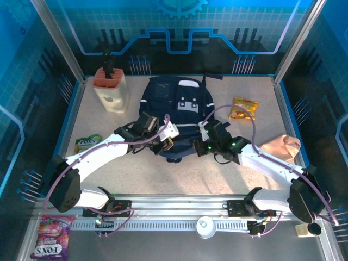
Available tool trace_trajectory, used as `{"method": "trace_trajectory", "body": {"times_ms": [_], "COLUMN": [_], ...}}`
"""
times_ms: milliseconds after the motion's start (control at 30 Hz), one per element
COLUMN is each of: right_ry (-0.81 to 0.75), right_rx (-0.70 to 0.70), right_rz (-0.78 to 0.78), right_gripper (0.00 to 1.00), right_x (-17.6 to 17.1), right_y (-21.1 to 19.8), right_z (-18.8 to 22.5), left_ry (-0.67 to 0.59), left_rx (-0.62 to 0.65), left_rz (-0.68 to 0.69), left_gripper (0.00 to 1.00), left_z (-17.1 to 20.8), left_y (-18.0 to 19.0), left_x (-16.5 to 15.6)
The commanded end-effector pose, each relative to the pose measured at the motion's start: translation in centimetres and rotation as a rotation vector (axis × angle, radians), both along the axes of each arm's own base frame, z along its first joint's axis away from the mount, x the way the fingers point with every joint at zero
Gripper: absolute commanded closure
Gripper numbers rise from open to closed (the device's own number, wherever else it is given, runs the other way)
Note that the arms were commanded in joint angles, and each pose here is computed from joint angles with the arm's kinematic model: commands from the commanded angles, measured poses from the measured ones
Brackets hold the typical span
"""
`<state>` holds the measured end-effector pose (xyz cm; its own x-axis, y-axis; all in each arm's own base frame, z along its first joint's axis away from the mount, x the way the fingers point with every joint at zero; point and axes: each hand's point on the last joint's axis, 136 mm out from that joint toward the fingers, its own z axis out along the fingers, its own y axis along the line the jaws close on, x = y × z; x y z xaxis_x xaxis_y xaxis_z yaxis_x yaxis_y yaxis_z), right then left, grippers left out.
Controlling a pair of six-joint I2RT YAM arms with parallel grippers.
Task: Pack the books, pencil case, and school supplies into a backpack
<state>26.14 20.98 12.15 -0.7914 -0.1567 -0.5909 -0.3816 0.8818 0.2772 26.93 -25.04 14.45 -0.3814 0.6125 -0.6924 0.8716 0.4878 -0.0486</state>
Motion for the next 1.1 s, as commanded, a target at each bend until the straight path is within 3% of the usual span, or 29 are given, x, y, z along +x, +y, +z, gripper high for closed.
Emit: {"method": "trace_trajectory", "body": {"times_ms": [0, 133, 300, 467, 600, 733, 800, 967, 1067], "right_ry": [0.067, 0.043, 0.026, 0.001, -0.007, 0.007, 0.011, 0.063, 0.120], "right_rx": [-0.179, -0.130, -0.244, 0.007, 0.042, 0.075, 0.049, -0.134, -0.154], "right_rz": [-0.199, -0.144, -0.287, 0.029, 0.210, 0.287, 0.244, -0.047, -0.134], "right_gripper": [0.96, 0.94, 0.94, 0.90, 0.91, 0.91, 0.92, 0.92, 0.90], "right_x": [0.0, 0.4, 1.5, -0.1, -2.1, -3.5, -3.2, -2.0, -2.7], "right_y": [-6.3, -5.0, -8.3, -0.8, 4.4, 7.2, 6.5, -0.5, -3.2], "right_z": [-2.7, -1.1, -0.6, 2.7, 5.1, 5.7, 5.2, 2.0, 0.2], "left_ry": [-0.083, -0.087, -0.115, -0.096, -0.042, -0.016, -0.015, -0.032, -0.028], "left_rx": [-0.027, -0.088, -0.088, -0.121, -0.144, -0.147, -0.122, -0.058, -0.068], "left_rz": [0.115, 0.096, 0.130, 0.164, 0.181, 0.191, 0.212, 0.302, 0.308], "left_gripper": [1.00, 1.00, 1.00, 1.00, 1.00, 1.00, 1.00, 1.00, 1.00], "left_z": [3.8, 5.8, 6.8, 7.4, 6.7, 6.1, 5.6, 4.7, 4.5], "left_y": [1.7, 1.1, 1.6, 1.1, 0.0, -0.8, -0.4, 1.8, 2.1], "left_x": [1.8, 1.4, 1.8, 2.6, 3.5, 4.1, 4.5, 5.0, 4.6]}}
